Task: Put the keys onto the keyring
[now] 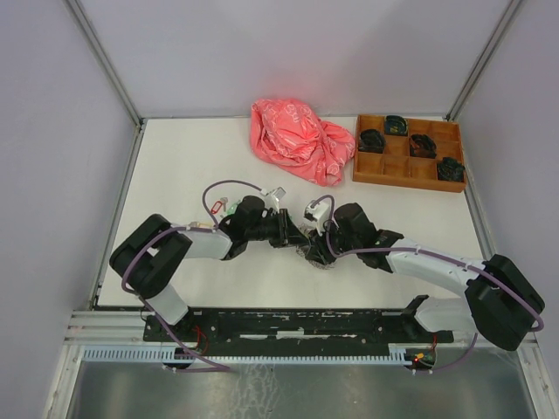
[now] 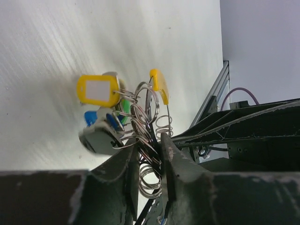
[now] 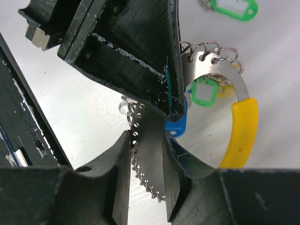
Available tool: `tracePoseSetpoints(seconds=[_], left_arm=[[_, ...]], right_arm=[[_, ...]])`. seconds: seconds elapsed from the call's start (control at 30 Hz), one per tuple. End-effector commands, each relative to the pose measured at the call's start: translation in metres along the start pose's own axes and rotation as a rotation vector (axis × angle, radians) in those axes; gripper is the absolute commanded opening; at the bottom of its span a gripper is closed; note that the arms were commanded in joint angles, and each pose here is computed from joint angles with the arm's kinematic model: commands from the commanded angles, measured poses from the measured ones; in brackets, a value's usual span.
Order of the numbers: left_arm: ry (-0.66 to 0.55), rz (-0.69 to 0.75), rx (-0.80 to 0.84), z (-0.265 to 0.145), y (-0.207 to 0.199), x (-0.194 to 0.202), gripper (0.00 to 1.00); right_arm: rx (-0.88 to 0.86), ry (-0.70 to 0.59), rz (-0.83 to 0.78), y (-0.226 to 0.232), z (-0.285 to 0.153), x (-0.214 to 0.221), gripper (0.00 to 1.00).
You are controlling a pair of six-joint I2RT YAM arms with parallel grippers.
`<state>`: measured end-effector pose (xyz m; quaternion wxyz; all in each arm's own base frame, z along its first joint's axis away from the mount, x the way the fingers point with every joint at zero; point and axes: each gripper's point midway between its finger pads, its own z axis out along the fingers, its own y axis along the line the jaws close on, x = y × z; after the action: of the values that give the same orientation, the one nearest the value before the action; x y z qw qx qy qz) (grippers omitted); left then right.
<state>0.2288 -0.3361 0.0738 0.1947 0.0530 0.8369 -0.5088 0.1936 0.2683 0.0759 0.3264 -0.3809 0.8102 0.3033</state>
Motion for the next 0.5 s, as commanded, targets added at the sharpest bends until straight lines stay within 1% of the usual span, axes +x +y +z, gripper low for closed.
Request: tracePoseSetpoints(seconds=[0.0, 0.07, 0.13, 0.23, 0.33, 0.4, 0.47], left_arm=[[-0.102, 0.077, 0.053, -0.008, -0.025, -0.023, 0.12], [-0.136, 0.101, 0.039, -0.013, -0.029, -0.03, 0.03], [-0.167, 0.137, 0.006, -0.018, -0.03, -0.035, 0.03], [-0.209, 0.233, -0.075, -0.022, -0.032, -0.041, 0.03], [-0.265, 0.364, -0.192, -0.026, -0.037, -0.046, 0.03], [-0.326, 0.439, -0.289, -0.031, -0.037, -0.053, 0.03], [-0.354, 0.468, -0.34, -0.036, -0.037, -0.056, 0.03]], right_arm=[[-0.008, -0.123, -0.064, 0.004, -0.003, -0.043, 0.35], [0.014, -0.125, -0.063, 0.003, -0.007, -0.045, 0.42], [0.048, -0.148, -0.062, 0.0, -0.015, -0.05, 0.5], [0.081, -0.196, -0.067, 0.0, -0.029, -0.06, 0.6], [0.093, -0.23, -0.072, 0.002, -0.039, -0.066, 0.65], [0.104, -0.249, -0.077, 0.003, -0.044, -0.068, 0.67], [0.109, -0.265, -0.082, 0.002, -0.048, -0.068, 0.69]])
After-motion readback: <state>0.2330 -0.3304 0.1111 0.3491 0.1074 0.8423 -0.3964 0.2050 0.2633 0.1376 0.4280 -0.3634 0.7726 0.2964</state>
